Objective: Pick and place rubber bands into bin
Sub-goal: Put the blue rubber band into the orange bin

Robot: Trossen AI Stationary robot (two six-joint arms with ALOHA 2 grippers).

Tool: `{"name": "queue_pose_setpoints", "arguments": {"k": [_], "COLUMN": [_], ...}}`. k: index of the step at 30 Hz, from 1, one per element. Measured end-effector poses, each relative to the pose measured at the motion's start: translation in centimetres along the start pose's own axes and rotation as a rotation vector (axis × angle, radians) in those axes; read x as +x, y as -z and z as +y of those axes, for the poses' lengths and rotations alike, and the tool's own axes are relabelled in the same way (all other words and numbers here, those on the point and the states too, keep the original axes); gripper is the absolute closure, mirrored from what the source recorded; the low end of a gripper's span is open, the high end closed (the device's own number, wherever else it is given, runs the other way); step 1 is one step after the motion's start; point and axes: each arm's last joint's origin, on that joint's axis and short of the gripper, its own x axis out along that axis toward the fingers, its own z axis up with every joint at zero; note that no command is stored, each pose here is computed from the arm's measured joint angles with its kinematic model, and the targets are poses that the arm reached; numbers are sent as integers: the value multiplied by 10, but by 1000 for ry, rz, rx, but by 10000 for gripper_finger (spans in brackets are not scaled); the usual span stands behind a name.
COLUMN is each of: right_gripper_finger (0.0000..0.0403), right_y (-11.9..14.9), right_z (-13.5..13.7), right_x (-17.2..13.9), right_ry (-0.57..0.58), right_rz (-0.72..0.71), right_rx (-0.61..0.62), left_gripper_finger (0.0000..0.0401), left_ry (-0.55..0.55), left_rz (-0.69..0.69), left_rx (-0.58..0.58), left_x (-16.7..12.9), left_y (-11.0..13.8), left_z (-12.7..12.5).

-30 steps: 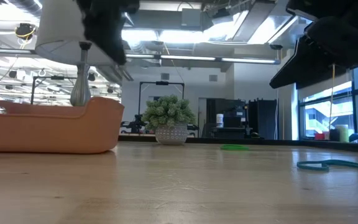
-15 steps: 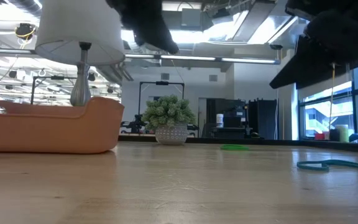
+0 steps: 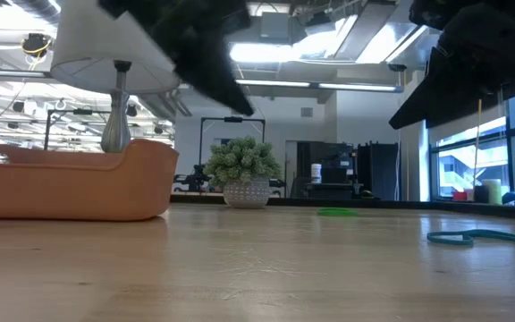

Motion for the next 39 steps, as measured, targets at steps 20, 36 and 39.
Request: {"name": "queue_pose_setpoints", "arguments": {"k": [20, 36, 39], "right_gripper_finger": [231, 254, 314], "right_y": [0, 35, 34], "right_z": [-16, 4, 3], "right_x": [25, 55, 54], "right_ry": [-348, -316, -323], "right_rz": [525, 715, 703], "right_rx": [46, -102, -99], "left_gripper_finger": [398, 400, 396], "left_ry": [-77, -59, -59], "left_rz": [-372, -420, -420], "left_rx": [-137, -226, -226], "left_x": [-106, -115, -115], "left_y": [94, 117, 117], "left_z": [30, 32, 32]}}
